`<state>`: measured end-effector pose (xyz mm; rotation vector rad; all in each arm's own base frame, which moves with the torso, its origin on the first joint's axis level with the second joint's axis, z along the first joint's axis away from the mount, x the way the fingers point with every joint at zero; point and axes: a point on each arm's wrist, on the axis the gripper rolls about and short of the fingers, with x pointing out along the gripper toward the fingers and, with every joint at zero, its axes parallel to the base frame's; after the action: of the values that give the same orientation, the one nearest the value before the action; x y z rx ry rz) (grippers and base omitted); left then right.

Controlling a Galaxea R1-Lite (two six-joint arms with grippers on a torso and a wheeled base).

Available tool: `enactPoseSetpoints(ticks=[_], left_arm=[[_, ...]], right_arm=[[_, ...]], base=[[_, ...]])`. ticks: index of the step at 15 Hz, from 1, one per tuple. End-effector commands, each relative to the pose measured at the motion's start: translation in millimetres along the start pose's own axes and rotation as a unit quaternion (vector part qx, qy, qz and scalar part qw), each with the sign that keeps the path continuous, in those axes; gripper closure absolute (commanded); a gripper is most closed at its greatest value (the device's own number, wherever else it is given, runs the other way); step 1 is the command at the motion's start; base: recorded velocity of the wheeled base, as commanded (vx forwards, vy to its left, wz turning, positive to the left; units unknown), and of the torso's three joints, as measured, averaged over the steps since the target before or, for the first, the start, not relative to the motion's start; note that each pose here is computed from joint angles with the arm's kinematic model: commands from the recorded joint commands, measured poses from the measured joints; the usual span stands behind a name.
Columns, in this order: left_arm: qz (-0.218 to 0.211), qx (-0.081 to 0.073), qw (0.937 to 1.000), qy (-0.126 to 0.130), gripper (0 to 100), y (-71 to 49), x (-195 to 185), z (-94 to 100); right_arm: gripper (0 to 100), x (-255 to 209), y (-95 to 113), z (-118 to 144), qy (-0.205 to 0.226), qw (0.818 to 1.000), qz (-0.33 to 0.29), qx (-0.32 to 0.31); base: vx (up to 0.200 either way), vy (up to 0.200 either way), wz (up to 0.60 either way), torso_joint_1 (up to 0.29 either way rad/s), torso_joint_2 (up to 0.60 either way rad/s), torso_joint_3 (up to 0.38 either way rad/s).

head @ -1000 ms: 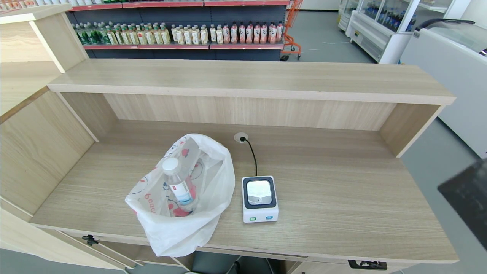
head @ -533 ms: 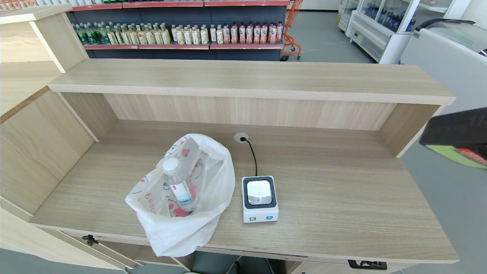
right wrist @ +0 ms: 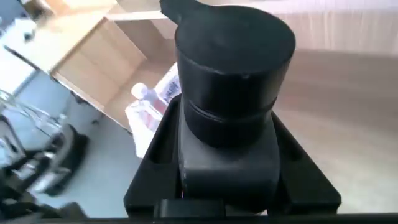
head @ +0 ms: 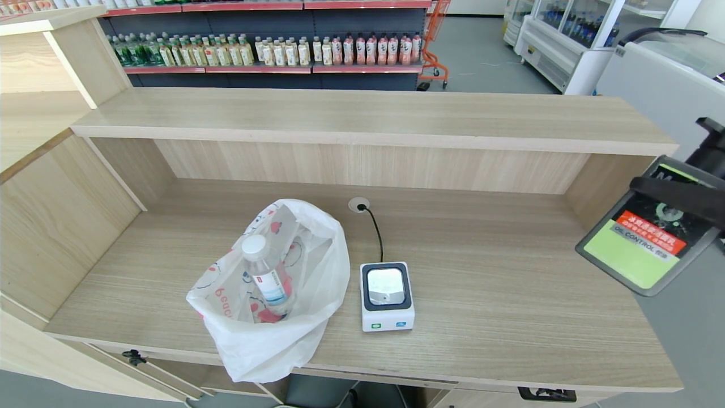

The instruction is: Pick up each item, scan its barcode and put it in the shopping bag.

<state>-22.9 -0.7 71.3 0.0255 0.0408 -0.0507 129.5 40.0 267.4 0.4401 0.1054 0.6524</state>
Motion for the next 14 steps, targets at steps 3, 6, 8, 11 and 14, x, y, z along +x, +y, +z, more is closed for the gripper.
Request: enactPoseSetpoints(ticks=[3, 6, 8, 11, 14], left_arm=[[0.0, 0.0, 1.0, 0.0, 0, 0.0, 0.0, 0.0], [0.0, -0.001, 1.0, -0.001, 0, 0.0, 0.0, 0.1], [0.0, 0.0, 1.0, -0.001, 0, 0.0, 0.0, 0.1], [0.0, 0.0, 1.0, 0.0, 0, 0.0, 0.0, 0.0], [0.0, 0.0, 1.0, 0.0, 0, 0.0, 0.0, 0.0]], right_arm=[[100, 14.2, -7.3, -31.7, 0.071, 0.995, 0.002, 0.07], [100, 35.6, -18.1, -42.1, 0.094, 0.992, -0.002, 0.079], [100, 49.2, -24.1, -46.4, 0.103, 0.991, -0.001, 0.082], [100, 70.7, -28.9, -48.5, 0.116, 0.989, 0.001, 0.09], [100, 89.3, -28.9, -52.2, 0.12, 0.986, 0.027, 0.112]], base=[[0.0, 0.0, 0.0, 0.0, 0.0, 0.0], [0.0, 0.0, 0.0, 0.0, 0.0, 0.0], [0.0, 0.0, 0.0, 0.0, 0.0, 0.0], [0.0, 0.0, 0.0, 0.0, 0.0, 0.0], [0.0, 0.0, 0.0, 0.0, 0.0, 0.0]])
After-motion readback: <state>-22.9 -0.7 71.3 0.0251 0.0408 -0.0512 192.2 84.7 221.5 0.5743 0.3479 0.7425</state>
